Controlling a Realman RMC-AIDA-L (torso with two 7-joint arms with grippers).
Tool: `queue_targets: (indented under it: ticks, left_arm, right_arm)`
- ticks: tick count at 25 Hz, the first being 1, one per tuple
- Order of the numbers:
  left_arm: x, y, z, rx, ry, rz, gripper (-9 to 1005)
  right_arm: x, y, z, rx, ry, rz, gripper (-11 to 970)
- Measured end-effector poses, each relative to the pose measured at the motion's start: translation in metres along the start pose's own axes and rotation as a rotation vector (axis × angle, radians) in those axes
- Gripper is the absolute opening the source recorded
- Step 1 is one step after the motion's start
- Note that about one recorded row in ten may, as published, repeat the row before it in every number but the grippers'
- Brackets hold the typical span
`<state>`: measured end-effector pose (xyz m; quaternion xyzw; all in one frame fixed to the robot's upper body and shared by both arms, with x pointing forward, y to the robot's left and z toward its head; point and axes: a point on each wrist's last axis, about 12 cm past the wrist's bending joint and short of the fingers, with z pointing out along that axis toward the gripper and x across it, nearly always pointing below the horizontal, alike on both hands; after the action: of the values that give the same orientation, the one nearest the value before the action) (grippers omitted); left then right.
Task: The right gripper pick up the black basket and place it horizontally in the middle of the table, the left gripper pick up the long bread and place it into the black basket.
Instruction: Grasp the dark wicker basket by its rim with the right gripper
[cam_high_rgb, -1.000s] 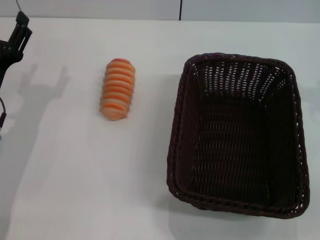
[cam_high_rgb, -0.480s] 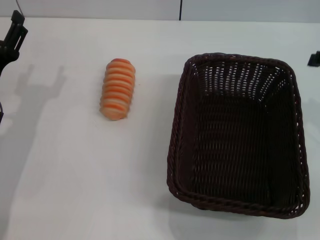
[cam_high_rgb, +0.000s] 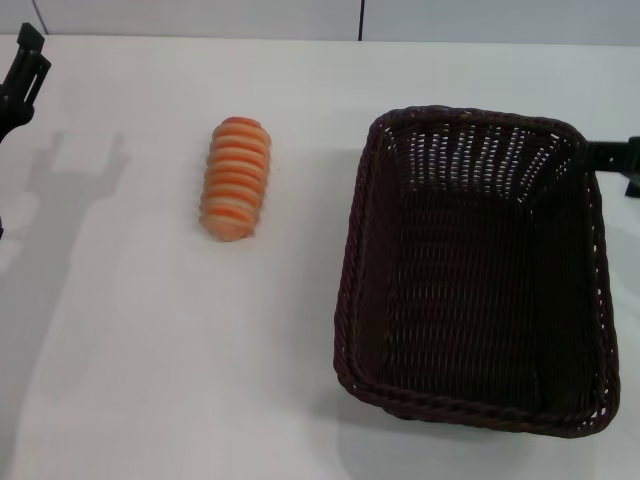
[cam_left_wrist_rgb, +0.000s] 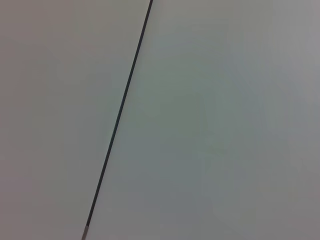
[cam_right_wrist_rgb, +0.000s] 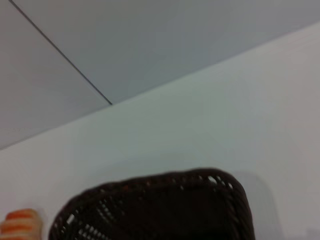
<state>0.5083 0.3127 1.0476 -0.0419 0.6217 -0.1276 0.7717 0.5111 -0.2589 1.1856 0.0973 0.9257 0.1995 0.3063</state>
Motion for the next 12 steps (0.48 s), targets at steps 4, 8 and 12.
queue_targets:
  ticks: [4,8,12]
  left_arm:
    - [-0.0006,-0.0003,0.0009,-0.001,-0.004,-0.002,842]
    - [-0.0011,-0.0001,0.0016,-0.003,-0.008,-0.002,842]
    - [-0.0012,-0.0013,0.0032,-0.002,-0.011,-0.005,842]
  right_arm:
    - [0.0035,-0.0025,0.0030,0.008,0.025,0.015,783]
    - [0.0047,-0.0028,0.0017,0.010,0.028,0.025,782]
    - [0.0065,-0.0042,0.0052,0.014,0.044,0.030,782]
